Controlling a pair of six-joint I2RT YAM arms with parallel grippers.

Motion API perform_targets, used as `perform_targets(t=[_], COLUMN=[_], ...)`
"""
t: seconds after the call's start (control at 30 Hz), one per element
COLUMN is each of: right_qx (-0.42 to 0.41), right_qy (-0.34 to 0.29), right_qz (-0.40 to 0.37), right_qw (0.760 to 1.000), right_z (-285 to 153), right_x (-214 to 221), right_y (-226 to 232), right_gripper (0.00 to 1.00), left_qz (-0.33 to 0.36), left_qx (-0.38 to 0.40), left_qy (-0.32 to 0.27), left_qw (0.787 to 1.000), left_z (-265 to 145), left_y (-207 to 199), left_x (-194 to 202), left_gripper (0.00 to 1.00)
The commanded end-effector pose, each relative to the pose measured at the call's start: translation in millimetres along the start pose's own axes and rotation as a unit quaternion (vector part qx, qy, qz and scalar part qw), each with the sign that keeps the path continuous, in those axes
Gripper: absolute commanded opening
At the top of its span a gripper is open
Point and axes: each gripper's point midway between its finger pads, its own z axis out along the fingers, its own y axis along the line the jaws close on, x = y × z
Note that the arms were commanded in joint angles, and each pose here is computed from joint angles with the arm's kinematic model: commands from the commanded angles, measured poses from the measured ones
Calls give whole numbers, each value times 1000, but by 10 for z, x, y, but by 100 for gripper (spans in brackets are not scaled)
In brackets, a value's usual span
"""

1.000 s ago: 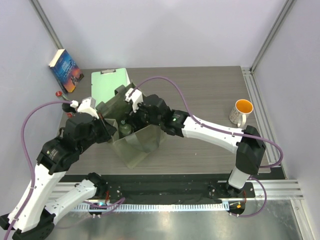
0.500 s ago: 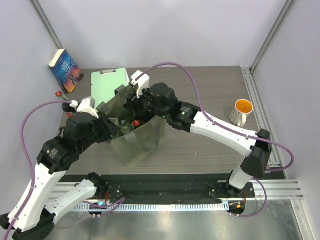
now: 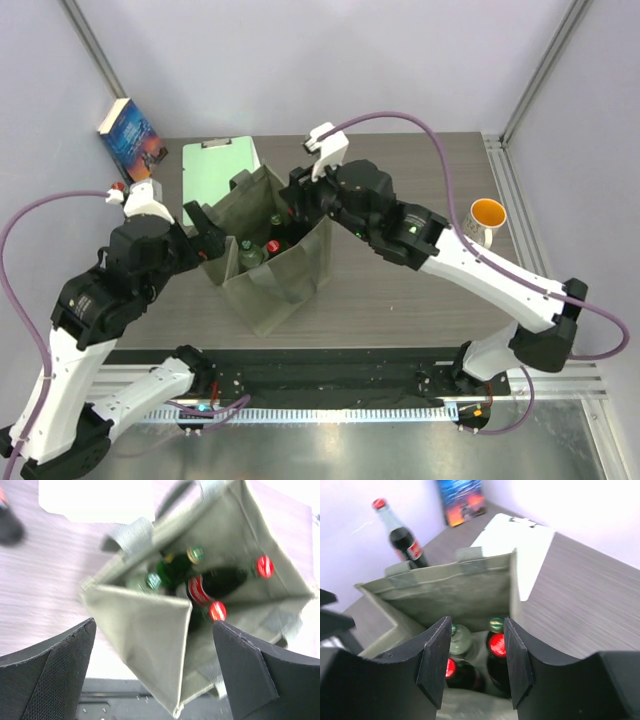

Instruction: Place the beverage into the canvas bag

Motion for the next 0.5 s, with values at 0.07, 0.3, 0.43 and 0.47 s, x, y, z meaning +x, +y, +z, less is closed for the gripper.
perform_targets(t=[0.07, 0.3, 0.43, 0.47], right_qx=[72, 94, 97, 95], right_qy=[-41, -33, -5, -1], right_qz=[24, 27, 20, 21], right_qw=[996, 995, 995, 995], right_z=[-524, -857, -885, -895], right_x=[-338, -181, -8, 9], right_y=[-355, -535, -561, -554], right_gripper=[51, 52, 52, 52], left_qz=[30, 26, 37, 41], left_qx=[-97, -146, -172, -186], left_qy=[-79, -157, -179, -183], left_qw=[992, 976, 968, 964], left_z=[20, -69, -71, -68], left_y=[193, 248, 323, 364], left_x=[-490, -937, -1023, -1041], left_gripper=[100, 100, 100, 100])
